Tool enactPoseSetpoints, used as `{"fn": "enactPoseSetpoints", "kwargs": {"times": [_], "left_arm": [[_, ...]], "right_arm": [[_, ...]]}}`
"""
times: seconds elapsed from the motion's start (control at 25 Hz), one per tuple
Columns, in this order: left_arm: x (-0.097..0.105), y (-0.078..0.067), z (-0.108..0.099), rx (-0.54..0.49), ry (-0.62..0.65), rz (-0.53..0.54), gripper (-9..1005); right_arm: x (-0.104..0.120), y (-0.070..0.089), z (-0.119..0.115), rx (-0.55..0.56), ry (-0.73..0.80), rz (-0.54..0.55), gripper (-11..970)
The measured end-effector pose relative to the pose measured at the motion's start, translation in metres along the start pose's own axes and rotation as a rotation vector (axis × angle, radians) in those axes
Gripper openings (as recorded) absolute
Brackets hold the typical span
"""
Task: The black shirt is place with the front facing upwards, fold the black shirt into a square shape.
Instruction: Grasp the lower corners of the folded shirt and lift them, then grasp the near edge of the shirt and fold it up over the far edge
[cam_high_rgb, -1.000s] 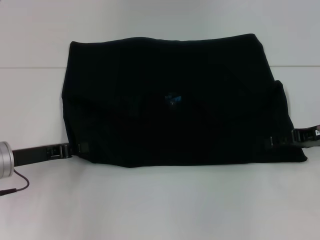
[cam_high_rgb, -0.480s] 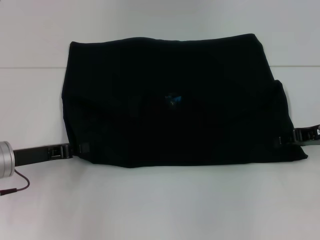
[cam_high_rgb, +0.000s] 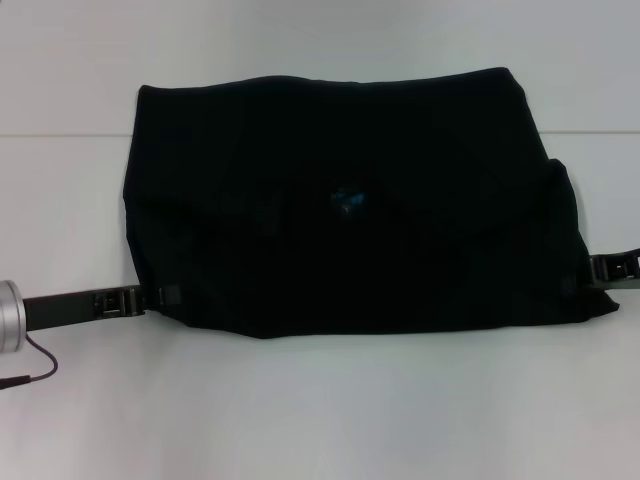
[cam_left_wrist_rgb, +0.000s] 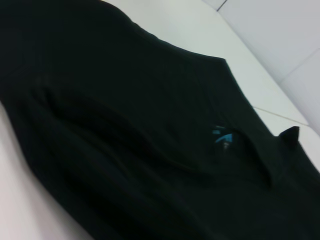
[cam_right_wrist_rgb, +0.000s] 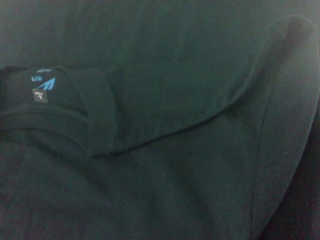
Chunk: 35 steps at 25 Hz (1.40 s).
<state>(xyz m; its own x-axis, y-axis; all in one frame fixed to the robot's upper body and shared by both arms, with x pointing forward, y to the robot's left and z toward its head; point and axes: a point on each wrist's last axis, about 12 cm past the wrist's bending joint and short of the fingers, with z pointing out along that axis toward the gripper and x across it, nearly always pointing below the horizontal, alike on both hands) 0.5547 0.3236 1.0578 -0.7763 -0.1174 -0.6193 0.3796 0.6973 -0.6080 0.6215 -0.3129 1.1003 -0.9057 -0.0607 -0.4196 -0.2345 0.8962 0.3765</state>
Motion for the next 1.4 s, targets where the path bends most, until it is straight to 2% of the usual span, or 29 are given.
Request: {"fn": "enactPoseSetpoints", "kwargs": {"times": [0.04, 0.2, 0.4, 0.6, 0.8, 0.92, 1.08, 1.2, 1.4], "left_arm": [[-0.001, -0.001, -0.001, 0.012, 0.004, -0.003, 28], [-0.005, -0.006, -0.009, 0.068, 0.049, -0.023, 28], [-0.004, -0.015, -0.026, 0.157, 0.272, -0.066, 28], [0.011, -0.024, -0.040, 0.226, 0.447, -0.118, 27], [0.026, -0.027, -0.048, 0.248, 0.574, -0.158, 28], [0.030, -0.027, -0.048, 0.246, 0.600, -0.166, 27], [0.025, -0.029, -0.044, 0.250, 0.584, -0.156, 28], [0.013, -0.029, -0.040, 0.243, 0.532, -0.150, 28], [-0.012, -0.024, -0.033, 0.194, 0.371, -0.198, 27]], "right_arm": [[0.000, -0.001, -0.001, -0.002, 0.005, -0.004, 71], [0.002, -0.003, -0.015, -0.039, 0.055, -0.041, 52], [0.016, -0.006, -0.041, -0.101, 0.184, -0.126, 48], [0.044, 0.001, -0.050, -0.223, 0.351, -0.204, 57], [0.073, 0.005, -0.043, -0.283, 0.480, -0.257, 67], [0.081, 0.007, -0.037, -0.307, 0.492, -0.252, 72], [0.081, 0.006, -0.036, -0.325, 0.446, -0.228, 80], [0.075, 0.002, -0.039, -0.329, 0.371, -0.189, 86], [0.060, -0.010, -0.049, -0.345, 0.180, -0.063, 95]]}}
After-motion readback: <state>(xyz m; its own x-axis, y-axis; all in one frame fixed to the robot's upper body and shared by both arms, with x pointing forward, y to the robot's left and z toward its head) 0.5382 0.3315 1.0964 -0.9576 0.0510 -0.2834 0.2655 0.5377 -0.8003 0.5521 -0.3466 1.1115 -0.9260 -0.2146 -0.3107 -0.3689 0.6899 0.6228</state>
